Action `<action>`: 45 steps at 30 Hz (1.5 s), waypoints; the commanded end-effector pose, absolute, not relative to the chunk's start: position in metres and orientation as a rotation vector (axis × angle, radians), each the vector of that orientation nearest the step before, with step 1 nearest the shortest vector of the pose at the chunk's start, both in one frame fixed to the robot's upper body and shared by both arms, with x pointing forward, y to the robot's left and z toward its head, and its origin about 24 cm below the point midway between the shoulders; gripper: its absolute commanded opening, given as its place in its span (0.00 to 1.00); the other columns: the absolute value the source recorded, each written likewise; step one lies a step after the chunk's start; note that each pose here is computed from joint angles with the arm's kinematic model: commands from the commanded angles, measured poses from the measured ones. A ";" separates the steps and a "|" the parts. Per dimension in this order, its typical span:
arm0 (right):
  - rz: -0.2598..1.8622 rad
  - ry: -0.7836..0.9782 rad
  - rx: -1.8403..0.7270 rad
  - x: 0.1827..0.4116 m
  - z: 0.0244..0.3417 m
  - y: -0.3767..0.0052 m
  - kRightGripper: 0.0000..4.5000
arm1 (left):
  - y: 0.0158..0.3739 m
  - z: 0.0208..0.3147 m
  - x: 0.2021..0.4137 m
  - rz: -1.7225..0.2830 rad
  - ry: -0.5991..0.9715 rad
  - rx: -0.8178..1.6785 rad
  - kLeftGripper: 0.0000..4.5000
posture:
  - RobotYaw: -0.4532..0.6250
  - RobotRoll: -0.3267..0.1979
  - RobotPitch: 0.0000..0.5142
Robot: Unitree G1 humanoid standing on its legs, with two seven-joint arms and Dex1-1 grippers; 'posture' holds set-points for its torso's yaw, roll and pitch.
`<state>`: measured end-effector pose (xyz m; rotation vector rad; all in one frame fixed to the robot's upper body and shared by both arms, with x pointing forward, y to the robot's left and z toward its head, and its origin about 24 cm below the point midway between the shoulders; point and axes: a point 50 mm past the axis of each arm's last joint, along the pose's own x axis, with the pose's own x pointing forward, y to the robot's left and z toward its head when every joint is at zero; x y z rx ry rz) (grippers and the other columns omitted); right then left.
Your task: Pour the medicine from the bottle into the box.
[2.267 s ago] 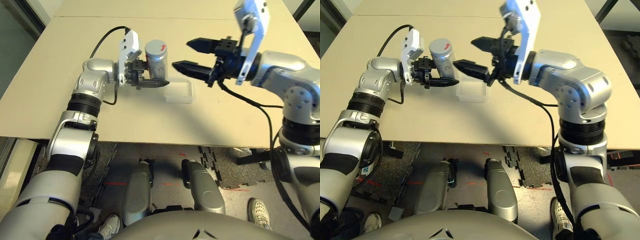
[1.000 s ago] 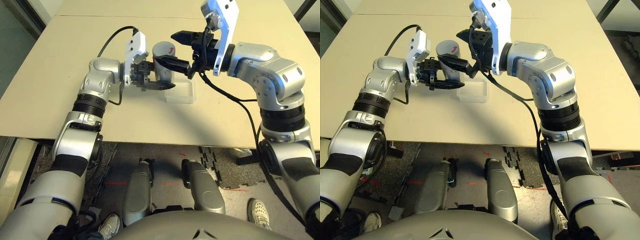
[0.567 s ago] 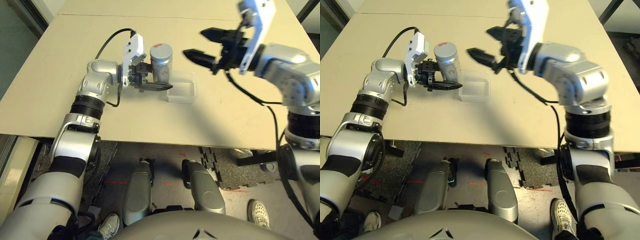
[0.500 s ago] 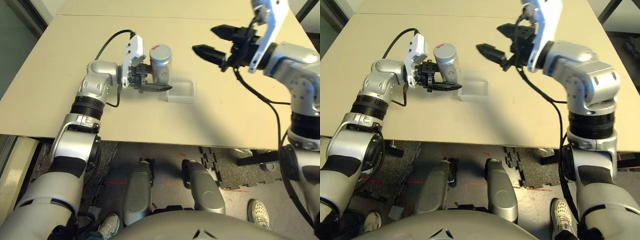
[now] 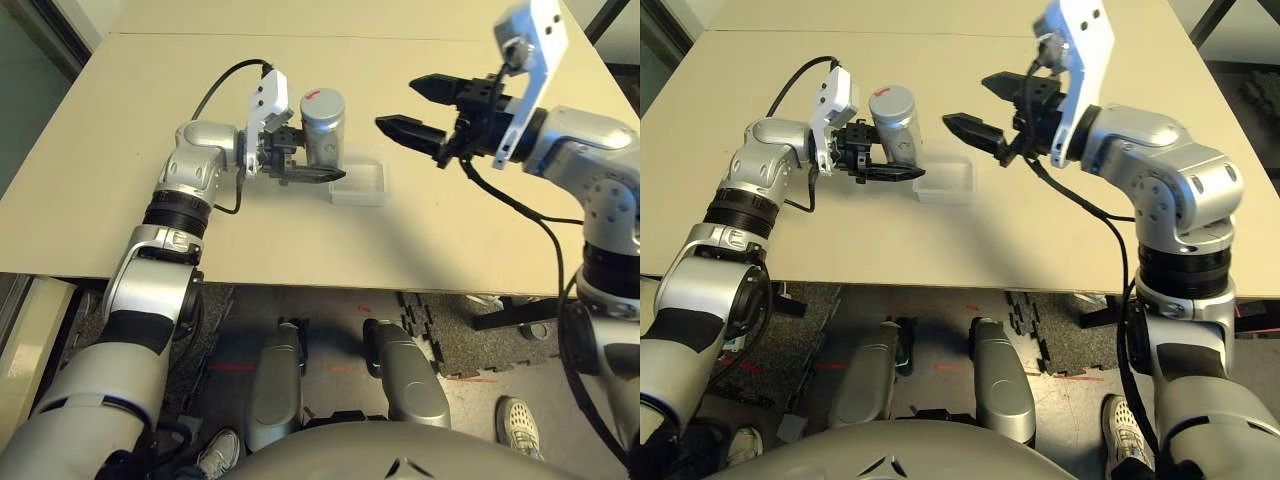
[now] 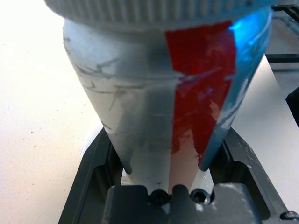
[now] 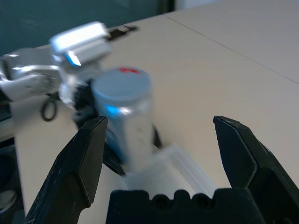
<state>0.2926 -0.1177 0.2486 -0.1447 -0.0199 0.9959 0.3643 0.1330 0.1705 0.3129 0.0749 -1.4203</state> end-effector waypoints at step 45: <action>0.950 -0.014 -0.167 0.304 0.239 -0.122 1.00 | 0.127 0.175 0.363 -1.462 0.080 0.364 0.60 | 0.34 0.62 0.34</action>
